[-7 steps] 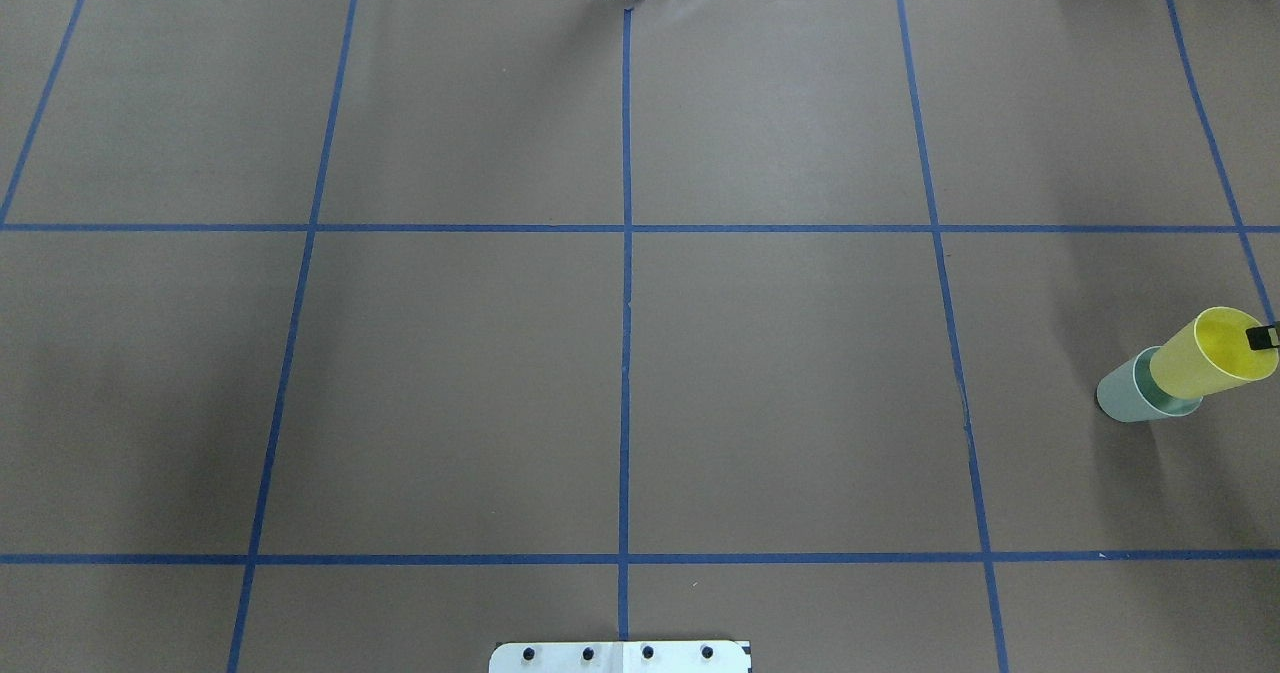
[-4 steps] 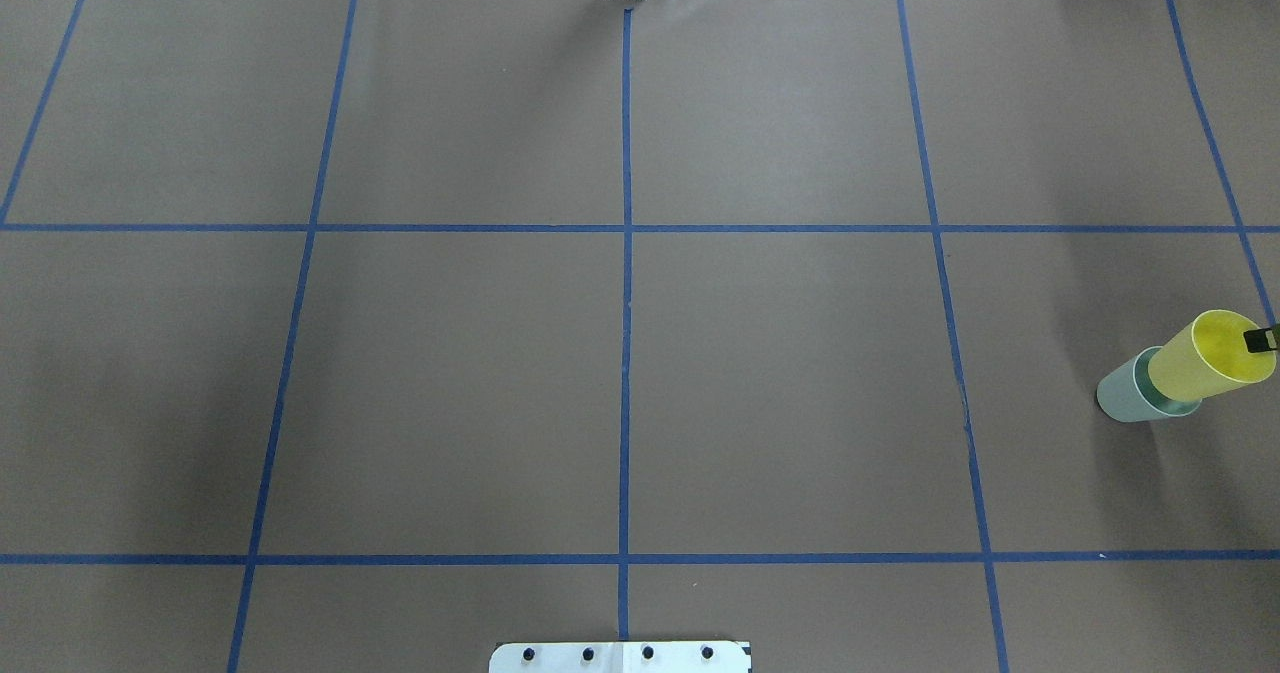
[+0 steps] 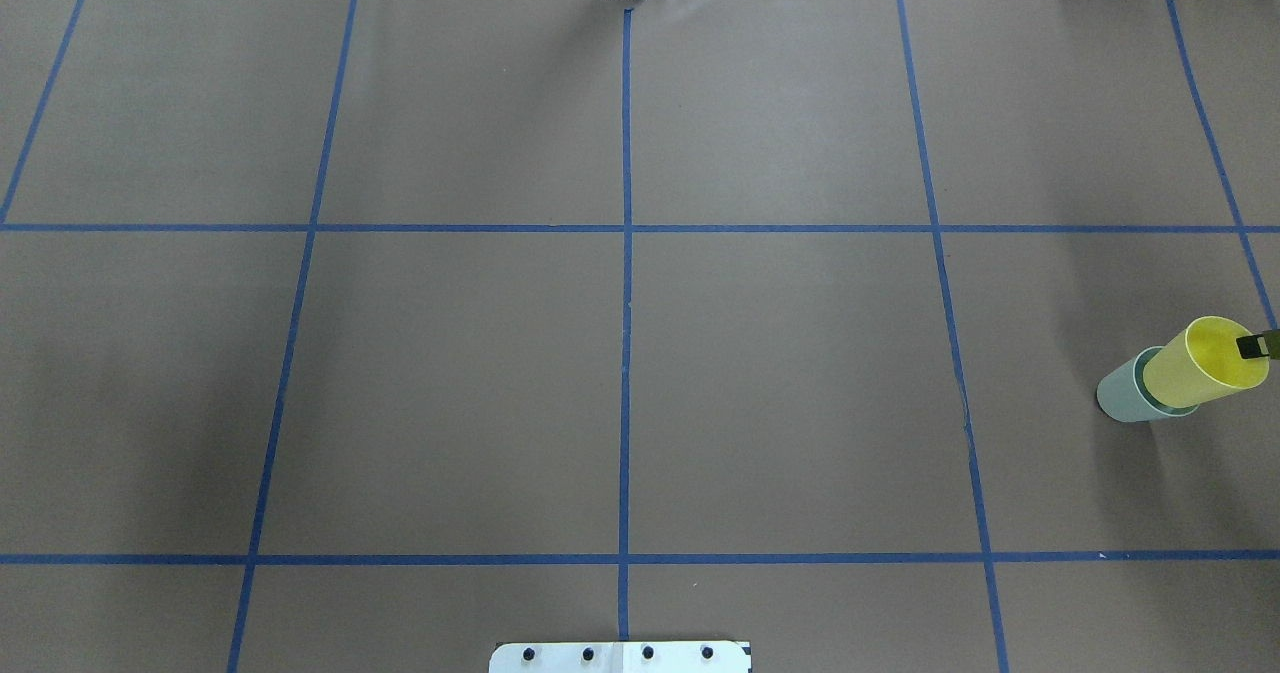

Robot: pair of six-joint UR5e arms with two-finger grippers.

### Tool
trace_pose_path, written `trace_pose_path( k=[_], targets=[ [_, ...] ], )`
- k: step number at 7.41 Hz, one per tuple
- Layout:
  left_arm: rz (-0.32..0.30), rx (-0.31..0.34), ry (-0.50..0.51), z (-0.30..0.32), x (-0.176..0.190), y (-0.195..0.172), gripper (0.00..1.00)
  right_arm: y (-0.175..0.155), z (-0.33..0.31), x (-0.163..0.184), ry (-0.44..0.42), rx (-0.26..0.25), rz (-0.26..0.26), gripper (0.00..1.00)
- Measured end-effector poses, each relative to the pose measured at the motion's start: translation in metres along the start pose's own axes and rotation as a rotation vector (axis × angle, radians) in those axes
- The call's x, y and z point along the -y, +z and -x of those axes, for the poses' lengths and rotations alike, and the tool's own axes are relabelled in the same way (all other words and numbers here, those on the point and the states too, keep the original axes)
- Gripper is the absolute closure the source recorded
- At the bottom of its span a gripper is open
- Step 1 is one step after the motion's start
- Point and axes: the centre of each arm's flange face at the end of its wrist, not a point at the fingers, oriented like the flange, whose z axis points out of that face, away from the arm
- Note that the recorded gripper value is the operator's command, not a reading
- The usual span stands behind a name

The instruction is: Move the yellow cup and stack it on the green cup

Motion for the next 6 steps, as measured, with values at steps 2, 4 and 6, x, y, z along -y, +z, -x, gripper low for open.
trace_pose_path(
  k=[2, 4, 6],
  targets=[
    [0.000, 0.000, -0.001, 0.000, 0.000, 0.000, 0.00, 0.000, 0.001, 0.001, -0.001, -0.002, -0.003, 0.01],
    [0.000, 0.000, -0.002, 0.001, 0.000, 0.000, 0.00, 0.001, 0.002, 0.003, -0.004, -0.001, -0.006, 0.01],
    [0.003, 0.001, -0.004, 0.002, -0.001, 0.001, 0.00, 0.003, -0.001, 0.013, 0.002, -0.007, -0.011, 0.01]
  ],
)
